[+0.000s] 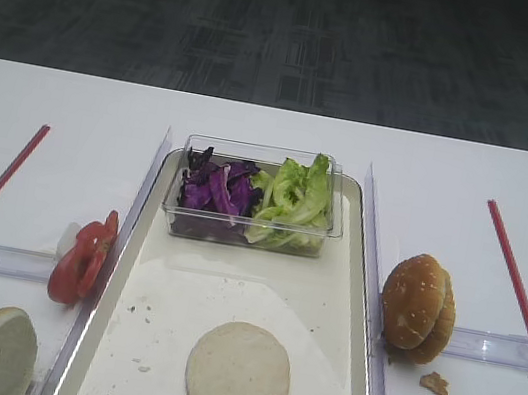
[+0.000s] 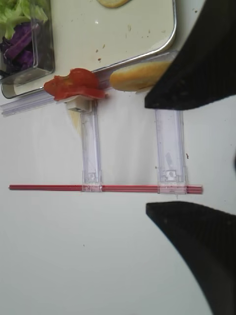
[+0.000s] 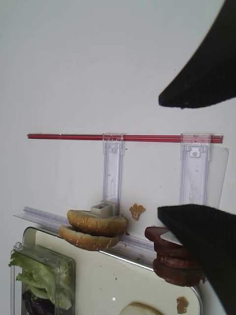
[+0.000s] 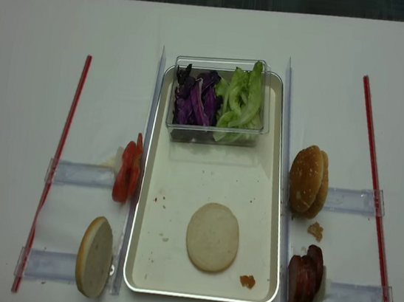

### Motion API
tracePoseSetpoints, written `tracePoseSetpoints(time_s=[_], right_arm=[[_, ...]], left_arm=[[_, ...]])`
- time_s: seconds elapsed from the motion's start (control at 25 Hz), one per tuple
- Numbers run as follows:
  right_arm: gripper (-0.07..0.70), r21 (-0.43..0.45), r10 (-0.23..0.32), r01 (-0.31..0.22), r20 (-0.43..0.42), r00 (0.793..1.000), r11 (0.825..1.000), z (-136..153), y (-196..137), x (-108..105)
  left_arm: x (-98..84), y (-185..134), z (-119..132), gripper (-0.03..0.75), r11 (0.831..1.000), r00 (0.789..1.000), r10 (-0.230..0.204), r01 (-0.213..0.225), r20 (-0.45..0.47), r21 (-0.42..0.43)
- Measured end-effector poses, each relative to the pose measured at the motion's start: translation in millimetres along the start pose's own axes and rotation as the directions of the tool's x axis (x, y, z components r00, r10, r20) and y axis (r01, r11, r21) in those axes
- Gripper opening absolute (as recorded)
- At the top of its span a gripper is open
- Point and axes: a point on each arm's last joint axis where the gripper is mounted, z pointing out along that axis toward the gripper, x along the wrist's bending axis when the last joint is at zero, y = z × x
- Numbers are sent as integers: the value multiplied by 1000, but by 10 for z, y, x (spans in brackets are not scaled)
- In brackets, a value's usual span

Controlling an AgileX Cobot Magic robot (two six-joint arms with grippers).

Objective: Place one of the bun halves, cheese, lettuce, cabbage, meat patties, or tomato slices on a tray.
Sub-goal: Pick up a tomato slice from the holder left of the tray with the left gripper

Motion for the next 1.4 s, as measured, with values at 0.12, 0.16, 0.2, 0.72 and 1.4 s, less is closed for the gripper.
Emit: tracePoseSetpoints(time_s=[0.12, 0.16, 0.2, 0.72, 1.4], right_arm=[[477, 0, 0, 0, 0, 1000, 1000, 0, 0, 0], [477, 0, 0, 0, 0, 1000, 1000, 0, 0, 0], [477, 0, 0, 0, 0, 1000, 1000, 0, 0, 0], [477, 0, 0, 0, 0, 1000, 1000, 0, 0, 0], [477, 0, 0, 0, 0, 1000, 1000, 0, 0, 0]], left_arm=[[0, 0, 0, 389, 1000, 1000, 0, 0, 0, 0], [0, 0, 0, 389, 1000, 1000, 0, 0, 0, 0], [0, 0, 0, 389, 1000, 1000, 0, 0, 0, 0], [11, 349, 314, 387, 966, 1000, -19, 14, 16, 258], [18, 1085, 764, 375, 874, 998, -63, 58, -7, 482]])
